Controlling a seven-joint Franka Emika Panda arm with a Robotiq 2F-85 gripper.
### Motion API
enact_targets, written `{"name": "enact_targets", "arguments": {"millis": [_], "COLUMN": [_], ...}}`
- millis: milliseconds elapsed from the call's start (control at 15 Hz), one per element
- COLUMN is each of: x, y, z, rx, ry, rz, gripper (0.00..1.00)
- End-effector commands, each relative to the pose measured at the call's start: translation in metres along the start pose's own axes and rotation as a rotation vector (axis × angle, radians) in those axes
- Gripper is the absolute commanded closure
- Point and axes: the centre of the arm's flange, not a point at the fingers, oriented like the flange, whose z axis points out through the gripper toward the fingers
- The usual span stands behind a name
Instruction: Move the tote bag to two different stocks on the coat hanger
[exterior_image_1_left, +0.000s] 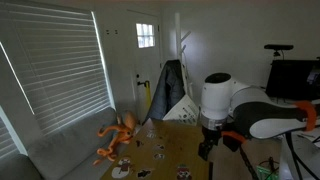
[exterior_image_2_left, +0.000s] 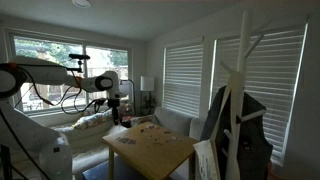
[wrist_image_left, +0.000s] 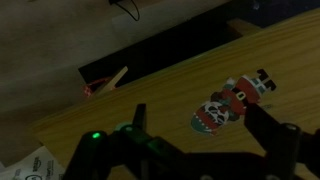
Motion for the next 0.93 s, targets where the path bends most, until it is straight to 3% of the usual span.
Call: {"name": "enact_targets", "arguments": {"millis": [0,600,867], "x": [0.000,0.000,0.040], "y": [0.000,0.000,0.047], "z": [0.000,0.000,-0.021], "rx": [0.000,0.000,-0.056], "ry": [0.000,0.000,0.101], "rz": [0.000,0.000,0.102], "gripper": [0.00,0.00,0.00]}}
